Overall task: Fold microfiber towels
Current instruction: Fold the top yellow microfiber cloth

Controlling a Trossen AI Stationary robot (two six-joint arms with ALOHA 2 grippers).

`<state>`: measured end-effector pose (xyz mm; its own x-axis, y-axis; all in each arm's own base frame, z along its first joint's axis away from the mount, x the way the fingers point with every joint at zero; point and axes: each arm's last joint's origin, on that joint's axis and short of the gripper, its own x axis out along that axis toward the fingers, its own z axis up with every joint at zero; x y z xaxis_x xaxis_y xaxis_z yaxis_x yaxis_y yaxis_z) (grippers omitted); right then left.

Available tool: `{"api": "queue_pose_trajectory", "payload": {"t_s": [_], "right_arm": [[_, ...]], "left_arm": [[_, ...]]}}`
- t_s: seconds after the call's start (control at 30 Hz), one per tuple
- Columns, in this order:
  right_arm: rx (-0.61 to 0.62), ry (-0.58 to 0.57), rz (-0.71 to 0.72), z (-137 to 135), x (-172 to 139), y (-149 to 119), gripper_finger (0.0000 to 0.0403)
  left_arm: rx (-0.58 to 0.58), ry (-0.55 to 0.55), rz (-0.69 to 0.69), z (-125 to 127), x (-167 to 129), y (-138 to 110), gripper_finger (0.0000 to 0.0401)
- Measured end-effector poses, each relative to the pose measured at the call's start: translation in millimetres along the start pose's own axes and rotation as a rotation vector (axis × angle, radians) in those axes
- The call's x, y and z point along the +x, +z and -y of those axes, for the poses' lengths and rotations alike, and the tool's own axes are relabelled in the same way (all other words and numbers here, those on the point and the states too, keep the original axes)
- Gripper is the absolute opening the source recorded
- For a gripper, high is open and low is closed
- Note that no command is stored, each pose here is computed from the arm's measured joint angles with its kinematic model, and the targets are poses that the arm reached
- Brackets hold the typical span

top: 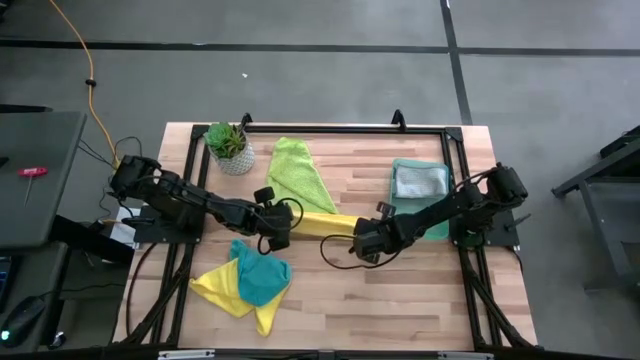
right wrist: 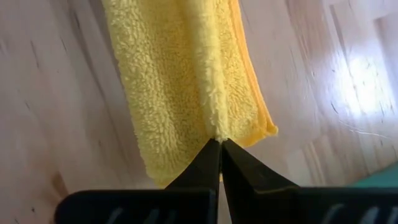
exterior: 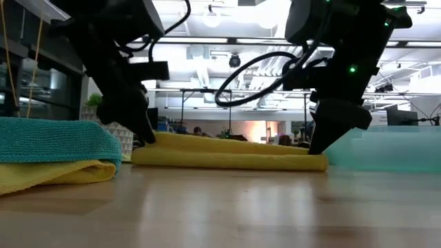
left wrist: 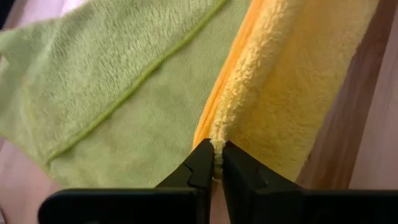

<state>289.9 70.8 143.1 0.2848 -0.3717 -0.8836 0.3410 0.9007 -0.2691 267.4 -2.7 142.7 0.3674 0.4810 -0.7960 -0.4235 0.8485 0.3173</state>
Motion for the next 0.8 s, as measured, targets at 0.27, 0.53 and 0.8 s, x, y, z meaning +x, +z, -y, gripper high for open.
{"api": "queue_pose_trajectory", "payload": {"t_s": [0.27, 0.53, 0.8], "right_arm": [[-0.034, -0.036, 0.016, 1, 0, 0, 0.0070], [-0.111, -0.125, 0.078, 8, -9, 3, 0.0172], [-0.144, 0.040, 0.174, 0, -27, 10, 0.0183]], "left_arm": [[0.081, 0.092, -0.013, 0, 9, -3, 0.0067], [0.139, 0.127, 0.018, -13, 0, 4, 0.0144], [0.176, -0.251, 0.132, -11, -21, 16, 0.0162]]}}
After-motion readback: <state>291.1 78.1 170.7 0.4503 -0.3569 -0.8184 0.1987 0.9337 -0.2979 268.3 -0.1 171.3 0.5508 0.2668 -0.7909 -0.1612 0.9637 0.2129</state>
